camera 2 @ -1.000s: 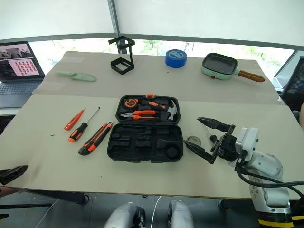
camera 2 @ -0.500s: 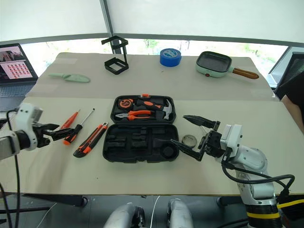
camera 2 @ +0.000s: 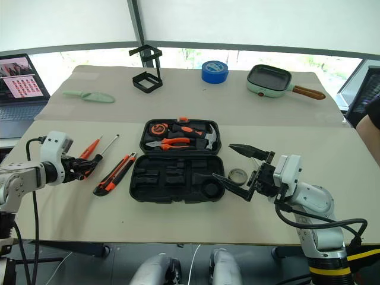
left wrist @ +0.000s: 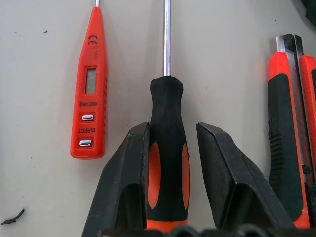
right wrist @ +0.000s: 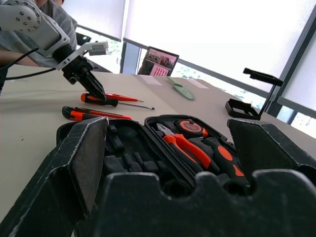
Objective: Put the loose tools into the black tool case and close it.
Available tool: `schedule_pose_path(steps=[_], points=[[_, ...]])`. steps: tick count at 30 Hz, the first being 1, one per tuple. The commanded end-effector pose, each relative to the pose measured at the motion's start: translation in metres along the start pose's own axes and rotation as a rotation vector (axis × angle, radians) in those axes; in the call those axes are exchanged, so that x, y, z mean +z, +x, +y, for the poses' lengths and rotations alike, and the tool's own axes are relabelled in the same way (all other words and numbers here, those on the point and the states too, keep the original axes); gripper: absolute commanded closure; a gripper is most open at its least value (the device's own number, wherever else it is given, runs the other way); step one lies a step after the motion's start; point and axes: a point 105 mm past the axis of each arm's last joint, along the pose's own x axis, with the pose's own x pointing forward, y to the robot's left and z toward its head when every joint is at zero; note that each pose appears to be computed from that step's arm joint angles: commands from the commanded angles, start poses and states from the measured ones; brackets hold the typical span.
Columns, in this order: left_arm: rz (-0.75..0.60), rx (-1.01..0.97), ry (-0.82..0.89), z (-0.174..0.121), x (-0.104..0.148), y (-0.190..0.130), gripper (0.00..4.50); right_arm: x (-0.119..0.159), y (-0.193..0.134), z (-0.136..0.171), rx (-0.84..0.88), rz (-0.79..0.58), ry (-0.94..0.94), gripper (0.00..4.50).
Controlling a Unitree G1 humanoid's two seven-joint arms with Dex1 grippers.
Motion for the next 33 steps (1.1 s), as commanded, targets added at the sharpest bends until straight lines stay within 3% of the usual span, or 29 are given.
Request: schedule_pose_path(steps=[1,7,11,14,21,25,30,33], points=[[0.036,0.008,0.0,0.001,-0.007,0.007,2.91,0.008,0.001,-0.001,0.01,-0.009,-0.026,0.0],[-0.003,0.007,0.005,0.0,0.003,0.011,2.91,0.007,0.001,0.0,0.022,-0.006,-0.018,0.0],[-0.04,-0.009,0.023,-0.004,0.01,0.01,1.9,0.006,0.001,0.001,0.024,-0.001,-0.014,0.0],[-0.064,0.007,0.031,-0.003,0.012,0.009,0.8,0.005,0.001,0.002,0.023,0.001,-0.012,0.0],[-0.021,0.029,0.016,-0.001,0.002,0.012,0.8,0.004,0.001,0.001,0.018,0.003,-0.01,0.0],[-0.007,0.031,0.006,-0.002,-0.003,0.015,1.82,0.004,0.001,-0.001,0.01,0.004,-0.013,0.0],[-0.04,0.015,0.0,-0.004,-0.002,0.015,3.6,0.003,0.0,-0.002,0.003,0.01,-0.014,0.0],[-0.244,-0.084,-0.007,-0.011,0.02,0.003,3.63,0.006,-0.004,-0.005,-0.011,0.019,-0.031,0.0]])
